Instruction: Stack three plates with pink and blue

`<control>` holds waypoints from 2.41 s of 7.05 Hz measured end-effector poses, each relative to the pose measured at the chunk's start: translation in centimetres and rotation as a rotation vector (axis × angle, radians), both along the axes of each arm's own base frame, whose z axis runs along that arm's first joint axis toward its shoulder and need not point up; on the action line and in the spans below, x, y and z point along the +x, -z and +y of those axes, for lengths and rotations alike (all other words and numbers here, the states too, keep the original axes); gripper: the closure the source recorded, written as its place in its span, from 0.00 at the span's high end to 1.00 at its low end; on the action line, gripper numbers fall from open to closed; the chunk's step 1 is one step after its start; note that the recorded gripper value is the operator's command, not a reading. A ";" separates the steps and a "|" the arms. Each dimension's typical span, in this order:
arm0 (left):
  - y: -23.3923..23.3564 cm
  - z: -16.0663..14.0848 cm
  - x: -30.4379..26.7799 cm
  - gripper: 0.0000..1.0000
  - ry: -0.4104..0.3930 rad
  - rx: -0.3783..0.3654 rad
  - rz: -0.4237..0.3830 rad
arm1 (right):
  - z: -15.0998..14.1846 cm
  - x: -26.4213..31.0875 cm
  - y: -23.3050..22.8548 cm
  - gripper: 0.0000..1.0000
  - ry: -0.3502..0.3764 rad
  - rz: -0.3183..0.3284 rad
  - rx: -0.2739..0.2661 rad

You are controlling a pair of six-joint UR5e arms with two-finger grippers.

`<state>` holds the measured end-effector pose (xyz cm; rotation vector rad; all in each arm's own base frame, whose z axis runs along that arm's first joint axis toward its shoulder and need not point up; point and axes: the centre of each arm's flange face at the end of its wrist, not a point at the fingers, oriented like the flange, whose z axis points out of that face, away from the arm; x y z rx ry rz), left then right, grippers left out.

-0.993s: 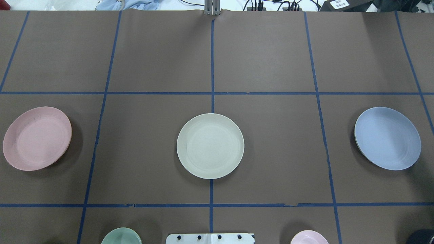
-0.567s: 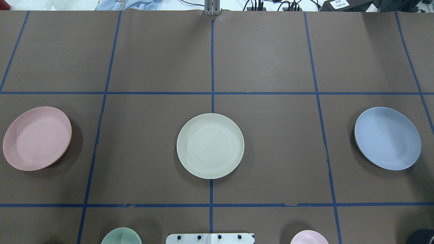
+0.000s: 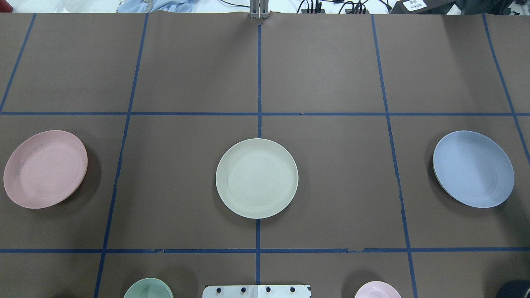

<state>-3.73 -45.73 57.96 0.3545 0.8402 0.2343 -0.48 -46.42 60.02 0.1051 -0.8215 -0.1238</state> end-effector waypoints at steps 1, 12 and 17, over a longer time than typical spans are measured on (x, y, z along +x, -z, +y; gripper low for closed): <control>-0.4 -0.2 1.5 0.99 -0.011 -0.036 0.005 | 0.0 0.0 -0.1 1.00 0.000 0.002 -0.003; -7.7 -0.4 19.5 0.83 -0.164 -0.262 0.028 | 0.6 -0.1 -1.8 1.00 0.012 0.002 -0.028; -9.9 -0.9 20.5 0.00 -0.151 -0.313 0.018 | 0.6 -0.1 -1.8 1.00 0.014 0.001 -0.021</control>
